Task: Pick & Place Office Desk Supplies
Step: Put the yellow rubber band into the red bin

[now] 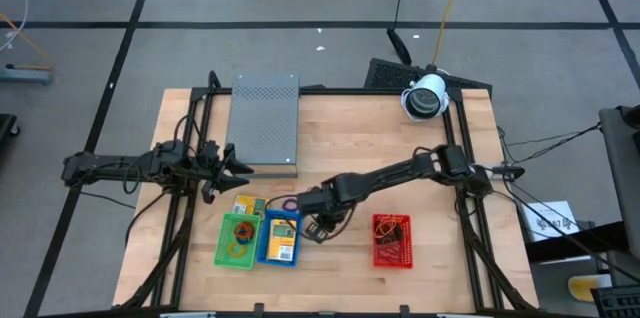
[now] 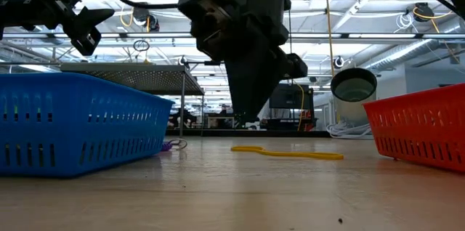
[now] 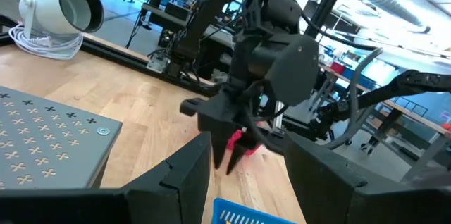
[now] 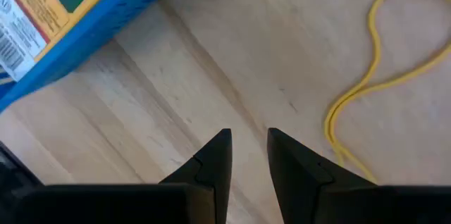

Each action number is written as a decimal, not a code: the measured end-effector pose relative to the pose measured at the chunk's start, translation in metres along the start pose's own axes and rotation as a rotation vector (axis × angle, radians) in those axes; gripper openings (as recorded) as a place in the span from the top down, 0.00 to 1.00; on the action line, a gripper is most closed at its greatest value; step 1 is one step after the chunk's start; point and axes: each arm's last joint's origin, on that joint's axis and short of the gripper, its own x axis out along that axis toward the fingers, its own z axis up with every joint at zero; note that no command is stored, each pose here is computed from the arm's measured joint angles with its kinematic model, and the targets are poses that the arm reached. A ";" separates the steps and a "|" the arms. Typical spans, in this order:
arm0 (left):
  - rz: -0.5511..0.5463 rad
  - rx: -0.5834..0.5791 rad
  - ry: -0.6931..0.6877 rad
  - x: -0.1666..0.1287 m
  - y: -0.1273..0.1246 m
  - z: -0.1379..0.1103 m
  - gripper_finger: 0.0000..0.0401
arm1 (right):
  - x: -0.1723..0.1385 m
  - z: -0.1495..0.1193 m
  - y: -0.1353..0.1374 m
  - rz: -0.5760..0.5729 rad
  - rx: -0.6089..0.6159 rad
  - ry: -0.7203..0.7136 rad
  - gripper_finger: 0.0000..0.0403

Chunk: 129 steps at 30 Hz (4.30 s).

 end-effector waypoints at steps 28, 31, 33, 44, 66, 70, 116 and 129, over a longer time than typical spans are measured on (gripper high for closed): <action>0.000 0.000 0.000 0.000 0.000 0.000 0.54 | 0.002 -0.005 -0.014 -0.257 -0.065 -0.088 0.79; 0.000 0.000 0.000 0.000 0.000 0.000 0.54 | 0.003 -0.011 -0.010 -0.260 -0.152 -0.073 0.79; 0.000 0.001 0.000 0.000 0.000 0.000 0.54 | 0.004 -0.016 -0.008 -0.256 -0.218 -0.043 0.79; 0.000 0.000 0.000 0.000 0.000 0.000 0.54 | 0.006 -0.030 -0.003 -0.288 -0.462 0.029 0.79; 0.000 -0.001 0.000 0.000 0.000 0.000 0.54 | -0.003 -0.038 0.003 -0.268 -0.513 0.009 0.79; 0.000 0.000 0.000 0.000 0.000 0.000 0.54 | -0.001 -0.038 0.002 -0.265 -0.501 0.003 0.79; 0.000 0.001 0.000 0.000 0.000 0.000 0.54 | 0.031 -0.029 -0.026 -0.266 -0.481 0.000 0.79; 0.000 0.000 0.000 0.000 0.000 0.000 0.54 | 0.037 -0.033 -0.029 -0.265 -0.487 -0.002 0.79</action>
